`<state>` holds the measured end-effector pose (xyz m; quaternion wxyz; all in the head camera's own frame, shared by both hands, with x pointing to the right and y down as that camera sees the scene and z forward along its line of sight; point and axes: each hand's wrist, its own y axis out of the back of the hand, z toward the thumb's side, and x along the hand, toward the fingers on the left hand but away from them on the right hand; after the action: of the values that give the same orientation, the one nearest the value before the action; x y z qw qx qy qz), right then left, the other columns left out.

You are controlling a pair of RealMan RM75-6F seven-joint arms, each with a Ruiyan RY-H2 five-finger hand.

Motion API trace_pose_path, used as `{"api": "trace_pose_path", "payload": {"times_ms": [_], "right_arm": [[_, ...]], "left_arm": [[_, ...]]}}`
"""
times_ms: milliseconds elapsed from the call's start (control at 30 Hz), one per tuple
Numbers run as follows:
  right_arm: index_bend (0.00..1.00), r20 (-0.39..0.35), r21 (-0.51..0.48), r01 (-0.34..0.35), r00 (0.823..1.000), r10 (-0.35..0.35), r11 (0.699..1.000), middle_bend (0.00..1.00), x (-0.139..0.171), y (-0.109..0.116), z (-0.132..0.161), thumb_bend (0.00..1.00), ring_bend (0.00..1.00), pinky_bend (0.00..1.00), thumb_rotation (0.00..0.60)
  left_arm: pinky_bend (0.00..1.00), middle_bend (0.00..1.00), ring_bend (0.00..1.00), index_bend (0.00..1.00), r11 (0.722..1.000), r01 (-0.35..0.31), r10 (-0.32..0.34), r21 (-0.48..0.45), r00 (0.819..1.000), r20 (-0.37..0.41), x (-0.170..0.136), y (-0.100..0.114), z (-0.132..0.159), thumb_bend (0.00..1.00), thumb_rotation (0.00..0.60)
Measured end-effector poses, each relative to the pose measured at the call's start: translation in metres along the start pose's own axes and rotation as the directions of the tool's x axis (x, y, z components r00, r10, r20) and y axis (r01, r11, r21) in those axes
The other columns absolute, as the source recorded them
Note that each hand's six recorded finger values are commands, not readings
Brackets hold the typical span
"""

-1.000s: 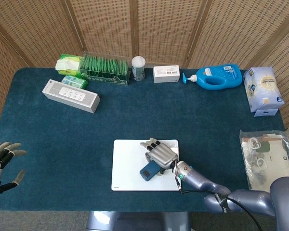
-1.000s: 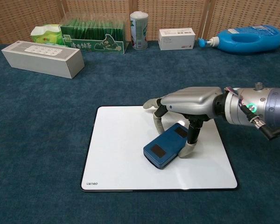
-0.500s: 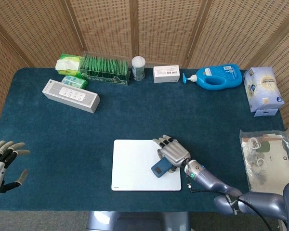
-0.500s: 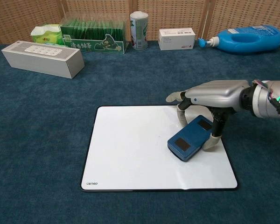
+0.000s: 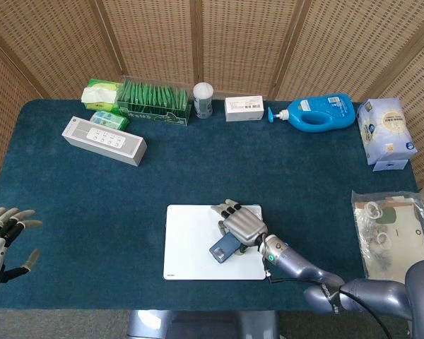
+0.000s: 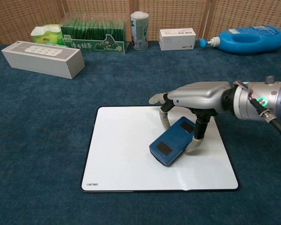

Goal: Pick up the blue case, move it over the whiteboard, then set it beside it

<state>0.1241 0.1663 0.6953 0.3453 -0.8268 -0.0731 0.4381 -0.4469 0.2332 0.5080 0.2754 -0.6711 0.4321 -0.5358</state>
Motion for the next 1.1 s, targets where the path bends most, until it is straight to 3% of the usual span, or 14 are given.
{"api": "trace_pose_path", "payload": {"times_ms": [233,733,967,1100], "right_arm": [[0.66,0.009,0.011,-0.012,1.000,0.012,1.000,0.03,-0.004,-0.006,-0.002,0.04,0.00,0.00,0.600],[0.66,0.154,0.017,0.010,0.988,-0.012,1.000,0.03,0.034,0.008,-0.058,0.04,0.00,0.00,0.600],[0.67,0.129,-0.062,0.066,0.990,-0.058,0.996,0.03,0.032,0.026,-0.045,0.04,0.00,0.00,0.600],[0.67,0.098,-0.079,0.056,0.994,-0.048,0.995,0.03,0.025,0.023,-0.034,0.04,0.00,0.00,0.600]], "left_arm": [[0.02,0.21,0.13,0.29,1.000,-0.001,0.001,-0.002,1.000,-0.007,-0.002,0.001,-0.004,0.46,0.600],[0.02,0.21,0.13,0.29,1.000,0.012,-0.012,-0.005,1.000,0.026,0.004,-0.005,0.006,0.46,0.600],[0.02,0.21,0.13,0.29,1.000,0.013,-0.013,-0.005,0.999,0.029,0.005,-0.005,0.007,0.45,0.600],[0.02,0.21,0.13,0.29,1.000,0.014,-0.014,-0.004,1.000,0.017,0.004,-0.005,0.004,0.45,0.600]]}}
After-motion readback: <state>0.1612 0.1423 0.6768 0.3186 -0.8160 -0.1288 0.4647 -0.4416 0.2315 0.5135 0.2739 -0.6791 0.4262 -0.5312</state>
